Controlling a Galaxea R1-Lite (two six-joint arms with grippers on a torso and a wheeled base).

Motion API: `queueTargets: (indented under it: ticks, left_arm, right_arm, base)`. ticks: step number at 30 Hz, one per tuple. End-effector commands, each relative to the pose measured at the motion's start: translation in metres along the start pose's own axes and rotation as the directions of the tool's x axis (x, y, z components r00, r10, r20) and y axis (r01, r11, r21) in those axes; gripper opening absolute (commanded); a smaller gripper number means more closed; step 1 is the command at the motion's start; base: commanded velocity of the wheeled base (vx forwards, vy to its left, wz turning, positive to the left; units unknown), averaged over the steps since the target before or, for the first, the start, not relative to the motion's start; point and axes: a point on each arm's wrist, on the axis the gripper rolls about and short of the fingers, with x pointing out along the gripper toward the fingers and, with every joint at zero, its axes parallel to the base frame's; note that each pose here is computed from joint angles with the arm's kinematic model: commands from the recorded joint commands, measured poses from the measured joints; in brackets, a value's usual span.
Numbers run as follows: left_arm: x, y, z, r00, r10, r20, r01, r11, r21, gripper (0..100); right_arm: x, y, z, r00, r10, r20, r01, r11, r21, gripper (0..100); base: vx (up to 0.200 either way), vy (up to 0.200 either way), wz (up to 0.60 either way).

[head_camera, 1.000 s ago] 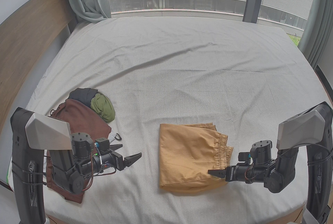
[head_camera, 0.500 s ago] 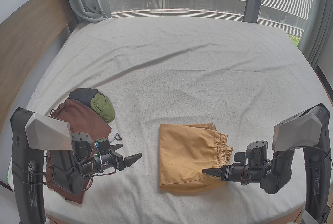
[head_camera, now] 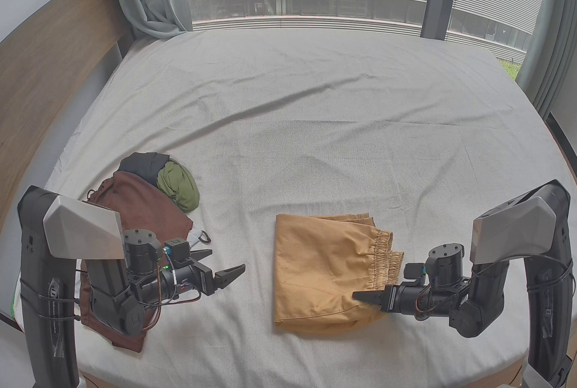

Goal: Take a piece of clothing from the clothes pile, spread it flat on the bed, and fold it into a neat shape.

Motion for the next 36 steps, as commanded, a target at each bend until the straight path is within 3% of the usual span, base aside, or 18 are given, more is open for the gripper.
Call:
queueTargets:
  ticks: [1,22,30,36]
  left_arm:
    - [0.000,0.000,0.000,1.000,0.000,0.001,0.000,1.000,0.000,100]
    - [0.000,0.001,0.001,1.000,0.003,0.003,-0.003,1.000,0.001,100]
    - [-0.002,0.004,0.000,1.000,0.009,0.004,-0.010,0.997,0.083,100]
    - [-0.002,0.004,0.003,1.000,0.007,0.012,-0.008,0.995,0.097,100]
  right_arm:
    - [0.001,-0.001,-0.001,1.000,-0.003,-0.003,0.003,1.000,0.000,0]
    - [0.004,-0.006,-0.006,1.000,0.019,0.020,-0.018,1.000,-0.022,0]
    - [0.000,-0.001,-0.003,0.995,0.102,0.018,-0.101,0.994,-0.043,0]
    - [-0.008,0.008,0.005,0.988,0.153,0.026,-0.151,0.987,-0.059,0]
  base:
    - [0.000,0.000,0.00]
    - [0.000,0.000,0.00]
    - [0.000,0.000,0.00]
    - [0.000,0.000,0.00]
